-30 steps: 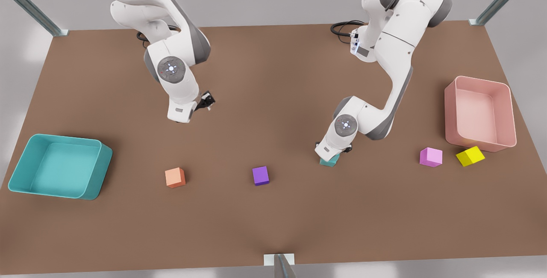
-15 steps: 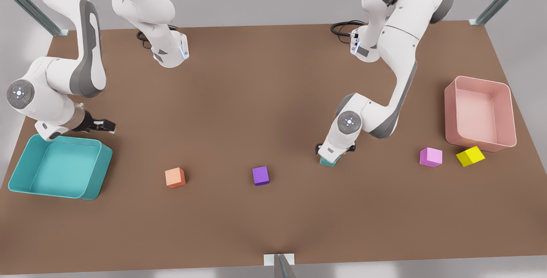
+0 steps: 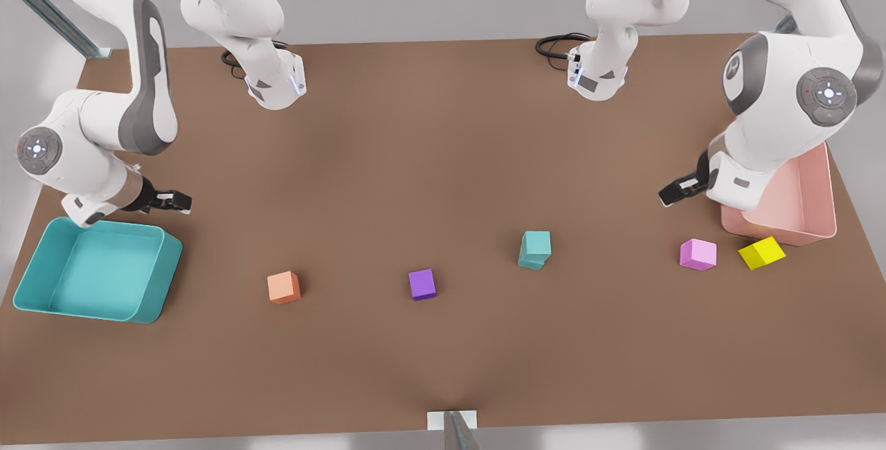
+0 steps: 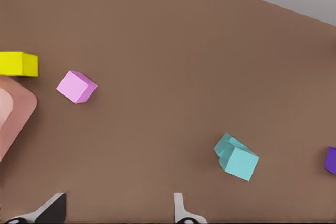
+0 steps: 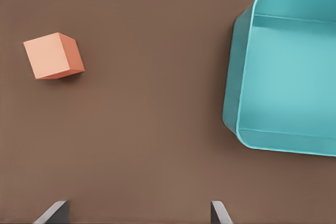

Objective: Stack the two blue cubes on top of each other

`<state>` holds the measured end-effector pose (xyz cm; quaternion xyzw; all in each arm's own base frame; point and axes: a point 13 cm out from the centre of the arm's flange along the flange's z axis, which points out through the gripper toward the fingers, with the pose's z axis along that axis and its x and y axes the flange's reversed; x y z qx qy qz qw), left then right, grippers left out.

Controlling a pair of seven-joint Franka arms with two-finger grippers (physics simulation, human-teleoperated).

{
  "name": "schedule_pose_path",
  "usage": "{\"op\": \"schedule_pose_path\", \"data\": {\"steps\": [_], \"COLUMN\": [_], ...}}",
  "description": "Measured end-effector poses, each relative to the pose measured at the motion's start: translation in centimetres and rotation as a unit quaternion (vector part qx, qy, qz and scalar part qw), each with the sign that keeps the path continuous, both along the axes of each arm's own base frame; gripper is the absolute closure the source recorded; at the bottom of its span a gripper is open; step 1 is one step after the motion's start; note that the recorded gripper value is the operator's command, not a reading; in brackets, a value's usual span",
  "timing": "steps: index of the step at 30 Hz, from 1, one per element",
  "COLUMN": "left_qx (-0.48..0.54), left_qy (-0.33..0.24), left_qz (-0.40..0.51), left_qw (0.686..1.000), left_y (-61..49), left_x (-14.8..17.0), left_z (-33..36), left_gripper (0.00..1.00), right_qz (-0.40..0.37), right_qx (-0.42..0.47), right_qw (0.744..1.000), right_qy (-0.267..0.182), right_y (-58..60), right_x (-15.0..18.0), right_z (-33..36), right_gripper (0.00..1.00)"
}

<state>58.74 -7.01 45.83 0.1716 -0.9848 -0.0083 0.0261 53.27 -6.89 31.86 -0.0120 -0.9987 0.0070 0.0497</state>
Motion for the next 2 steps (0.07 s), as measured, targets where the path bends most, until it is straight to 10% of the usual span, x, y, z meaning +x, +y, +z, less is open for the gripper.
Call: {"op": "schedule_pose_path", "data": {"steps": [2], "left_qx": [-0.007], "left_qy": [0.006], "left_qz": [-0.019], "left_qw": [1.0], "left_y": [-0.4], "left_x": [-0.2], "left_z": [-0.2], "left_gripper": [0.0], "right_qz": [0.02], "right_qx": [0.0], "right_qw": [1.0], "right_qy": [0.001], "right_y": [2.1], "right_x": [0.2], "right_z": [0.0], "right_gripper": [0.0]}}
